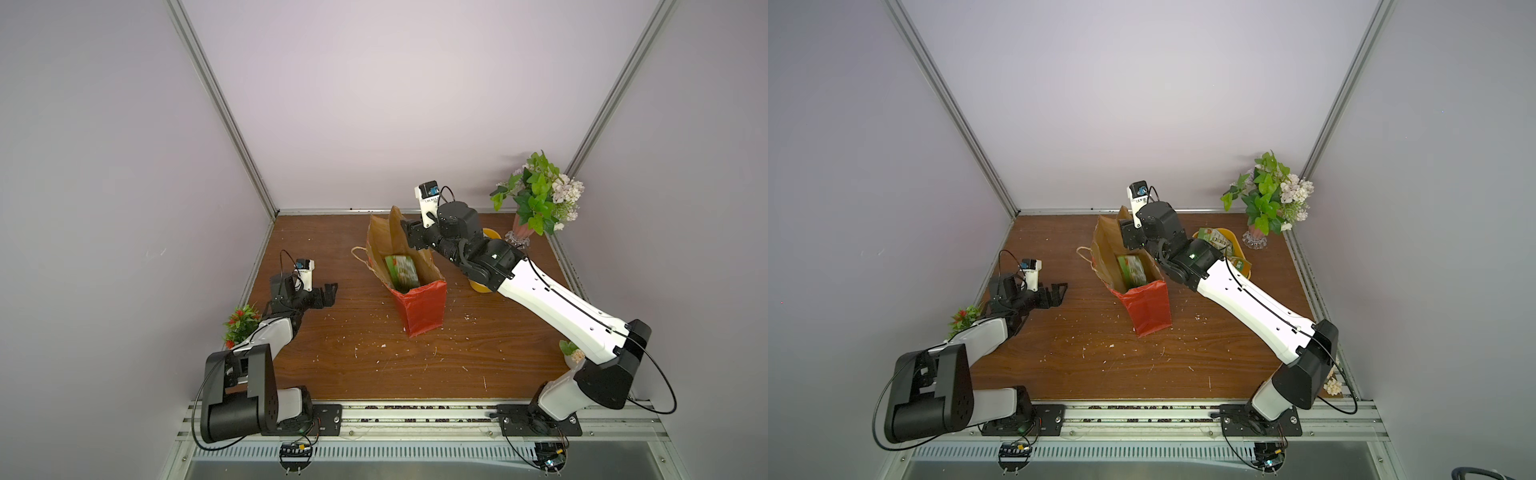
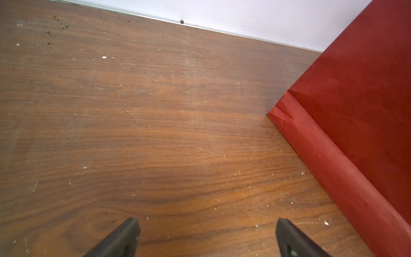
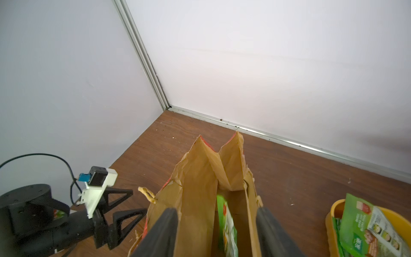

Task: Place the condiment packets inside the bag
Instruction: Place the condiment packet in the paper bag, then pick up the condiment packet from the storage box.

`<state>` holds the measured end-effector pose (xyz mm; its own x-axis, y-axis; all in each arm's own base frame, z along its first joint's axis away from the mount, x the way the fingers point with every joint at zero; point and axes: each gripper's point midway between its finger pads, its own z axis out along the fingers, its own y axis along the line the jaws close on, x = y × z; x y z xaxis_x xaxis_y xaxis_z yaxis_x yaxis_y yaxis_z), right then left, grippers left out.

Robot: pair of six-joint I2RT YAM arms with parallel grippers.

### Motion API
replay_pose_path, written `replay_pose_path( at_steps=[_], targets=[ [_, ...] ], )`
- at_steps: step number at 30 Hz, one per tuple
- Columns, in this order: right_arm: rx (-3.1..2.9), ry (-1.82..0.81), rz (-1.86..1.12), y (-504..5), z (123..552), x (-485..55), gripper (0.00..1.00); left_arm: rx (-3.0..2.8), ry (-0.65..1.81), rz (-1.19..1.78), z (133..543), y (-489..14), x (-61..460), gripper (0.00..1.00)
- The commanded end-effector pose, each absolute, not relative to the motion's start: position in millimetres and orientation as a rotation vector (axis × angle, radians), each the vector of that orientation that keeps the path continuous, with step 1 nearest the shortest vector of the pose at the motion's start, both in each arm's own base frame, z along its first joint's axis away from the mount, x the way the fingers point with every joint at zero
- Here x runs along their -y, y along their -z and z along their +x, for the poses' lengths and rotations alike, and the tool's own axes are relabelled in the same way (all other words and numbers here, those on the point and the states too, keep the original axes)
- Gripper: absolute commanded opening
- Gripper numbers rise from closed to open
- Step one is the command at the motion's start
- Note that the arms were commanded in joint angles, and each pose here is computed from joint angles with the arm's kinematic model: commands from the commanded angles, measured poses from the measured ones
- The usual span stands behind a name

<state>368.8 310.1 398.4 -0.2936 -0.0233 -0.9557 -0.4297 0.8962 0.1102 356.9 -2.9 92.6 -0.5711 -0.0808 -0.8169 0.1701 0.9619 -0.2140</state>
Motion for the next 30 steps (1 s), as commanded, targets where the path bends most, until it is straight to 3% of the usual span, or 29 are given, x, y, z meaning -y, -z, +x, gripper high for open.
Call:
replay_pose_path(
  at_steps=[1,8,17,21,30],
  targets=[
    [-1.724,-0.386,-0.254,-444.2,356.9,-279.4,0.67,-2.15,0.325,0.068,355.5,-94.9,0.3,0.99],
    [-1.744,-0.255,-0.11,-431.3,352.2,-211.5,0.73,-2.151,0.327,0.069,355.4,-94.6,0.7,0.99],
    [-1.904,-0.135,0.149,-318.6,375.5,-101.8,0.8,-2.148,0.328,0.071,354.9,-95.6,1.1,0.99],
    [-1.975,-0.077,0.225,-265.6,384.9,-78.7,0.85,-2.154,0.329,0.068,354.8,-93.9,0.9,0.98],
    [-2.07,-0.041,0.333,-193.1,415.2,-54.0,0.85,-2.154,0.327,0.071,354.9,-93.4,0.8,0.99]
  ],
)
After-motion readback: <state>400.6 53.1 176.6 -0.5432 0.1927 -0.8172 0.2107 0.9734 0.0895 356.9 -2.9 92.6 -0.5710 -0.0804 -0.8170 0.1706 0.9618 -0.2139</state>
